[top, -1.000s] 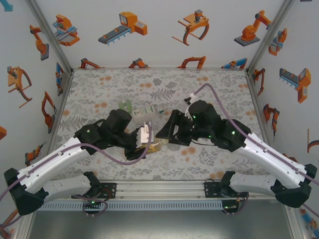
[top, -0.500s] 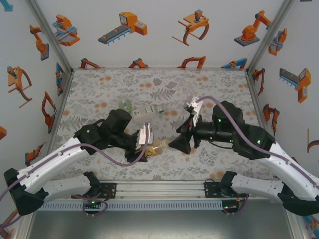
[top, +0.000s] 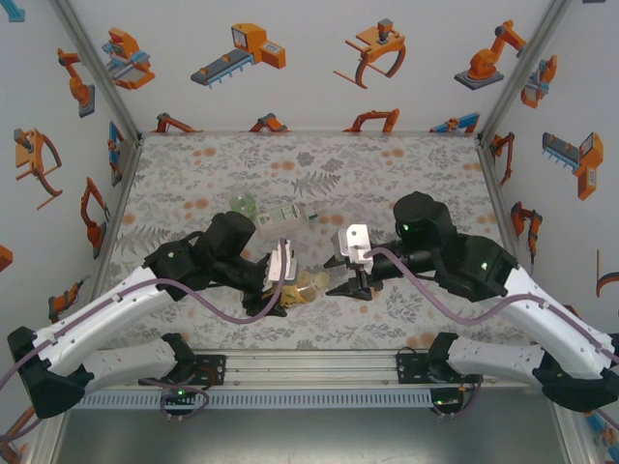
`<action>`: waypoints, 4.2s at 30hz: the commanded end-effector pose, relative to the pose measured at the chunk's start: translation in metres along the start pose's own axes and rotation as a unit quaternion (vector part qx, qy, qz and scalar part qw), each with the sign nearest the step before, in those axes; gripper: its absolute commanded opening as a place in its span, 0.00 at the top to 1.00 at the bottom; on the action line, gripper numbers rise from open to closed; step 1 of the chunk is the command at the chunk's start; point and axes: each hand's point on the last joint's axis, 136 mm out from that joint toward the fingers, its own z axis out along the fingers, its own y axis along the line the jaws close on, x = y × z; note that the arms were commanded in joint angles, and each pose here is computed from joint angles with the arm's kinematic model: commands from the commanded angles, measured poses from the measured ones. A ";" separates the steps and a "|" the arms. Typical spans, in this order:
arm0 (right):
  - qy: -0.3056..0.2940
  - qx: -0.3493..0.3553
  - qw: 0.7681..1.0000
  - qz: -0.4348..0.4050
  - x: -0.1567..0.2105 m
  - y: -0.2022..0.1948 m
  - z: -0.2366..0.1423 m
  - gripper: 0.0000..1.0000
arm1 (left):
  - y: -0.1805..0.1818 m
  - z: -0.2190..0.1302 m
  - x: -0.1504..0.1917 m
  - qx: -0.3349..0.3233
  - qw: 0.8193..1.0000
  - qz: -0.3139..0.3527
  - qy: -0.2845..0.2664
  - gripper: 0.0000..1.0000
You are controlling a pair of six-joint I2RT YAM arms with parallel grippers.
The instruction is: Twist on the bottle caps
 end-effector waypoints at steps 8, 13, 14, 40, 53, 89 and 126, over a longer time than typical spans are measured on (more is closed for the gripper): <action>-0.010 -0.022 0.999 -0.024 0.001 0.004 0.009 0.57 | -0.006 -0.010 -0.020 0.003 0.999 0.027 -0.031 1.00; -0.008 -0.021 1.000 -0.022 0.004 0.004 0.010 0.62 | -0.006 -0.011 -0.019 0.002 0.999 0.026 -0.031 1.00; -0.009 -0.020 1.000 -0.021 0.004 0.003 0.011 0.64 | -0.006 -0.011 -0.019 0.003 0.999 0.026 -0.031 1.00; -0.013 0.214 0.543 0.812 0.118 -0.050 0.035 1.00 | 0.041 -0.010 -0.007 -0.125 0.992 0.011 0.000 1.00; -0.012 0.229 0.672 0.704 0.080 -0.063 0.012 0.54 | 0.032 -0.007 -0.011 -0.097 0.995 0.025 -0.010 1.00; -0.010 -0.065 0.993 -0.097 -0.015 0.014 0.005 0.52 | -0.011 -0.008 -0.021 0.011 0.999 0.031 -0.025 1.00; -0.013 0.208 0.777 0.594 0.062 -0.061 0.011 1.00 | 0.029 -0.015 -0.012 -0.117 0.992 0.035 -0.007 1.00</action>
